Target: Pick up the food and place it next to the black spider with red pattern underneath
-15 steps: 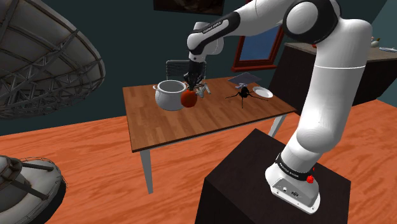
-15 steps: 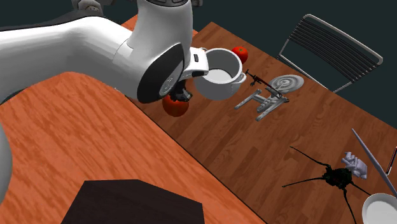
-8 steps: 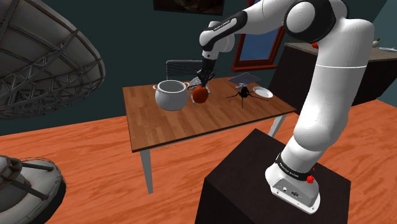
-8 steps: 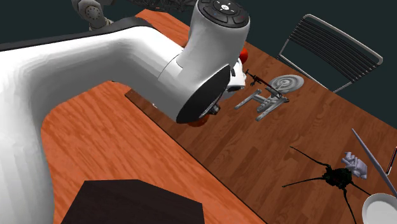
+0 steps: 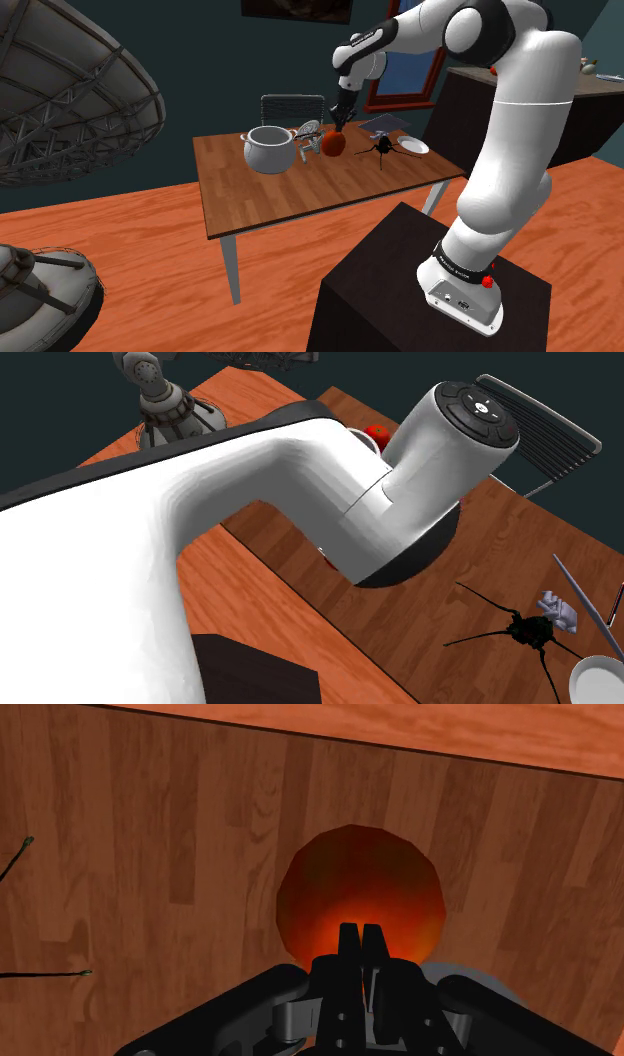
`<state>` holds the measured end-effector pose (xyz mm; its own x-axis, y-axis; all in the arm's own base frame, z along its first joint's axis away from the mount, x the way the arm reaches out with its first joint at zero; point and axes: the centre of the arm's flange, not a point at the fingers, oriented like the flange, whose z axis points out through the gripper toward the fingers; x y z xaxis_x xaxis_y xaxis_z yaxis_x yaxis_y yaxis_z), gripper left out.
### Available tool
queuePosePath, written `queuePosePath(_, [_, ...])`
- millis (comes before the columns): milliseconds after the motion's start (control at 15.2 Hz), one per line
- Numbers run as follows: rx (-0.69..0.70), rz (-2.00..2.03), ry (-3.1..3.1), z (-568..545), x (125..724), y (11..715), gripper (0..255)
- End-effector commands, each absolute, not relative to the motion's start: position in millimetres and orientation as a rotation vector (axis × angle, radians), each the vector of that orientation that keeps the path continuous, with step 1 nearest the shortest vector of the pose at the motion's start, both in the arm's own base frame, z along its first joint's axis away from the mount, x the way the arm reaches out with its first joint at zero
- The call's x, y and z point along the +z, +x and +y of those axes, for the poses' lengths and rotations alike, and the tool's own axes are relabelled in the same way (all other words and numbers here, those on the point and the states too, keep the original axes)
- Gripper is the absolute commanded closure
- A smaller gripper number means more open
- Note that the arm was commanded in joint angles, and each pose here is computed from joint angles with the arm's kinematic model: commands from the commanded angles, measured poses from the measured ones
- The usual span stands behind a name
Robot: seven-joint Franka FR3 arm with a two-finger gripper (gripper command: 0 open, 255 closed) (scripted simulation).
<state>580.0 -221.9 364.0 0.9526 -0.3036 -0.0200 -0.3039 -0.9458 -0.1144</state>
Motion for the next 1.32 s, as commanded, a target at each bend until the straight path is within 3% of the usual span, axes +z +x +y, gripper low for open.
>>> queuePosePath(0, [0.003,0.465,-2.989,-250.6,362.6,573.0,255])
queuePosePath(1254, [0.003,0.465,-2.989,-468.3,353.0,531.9,255])
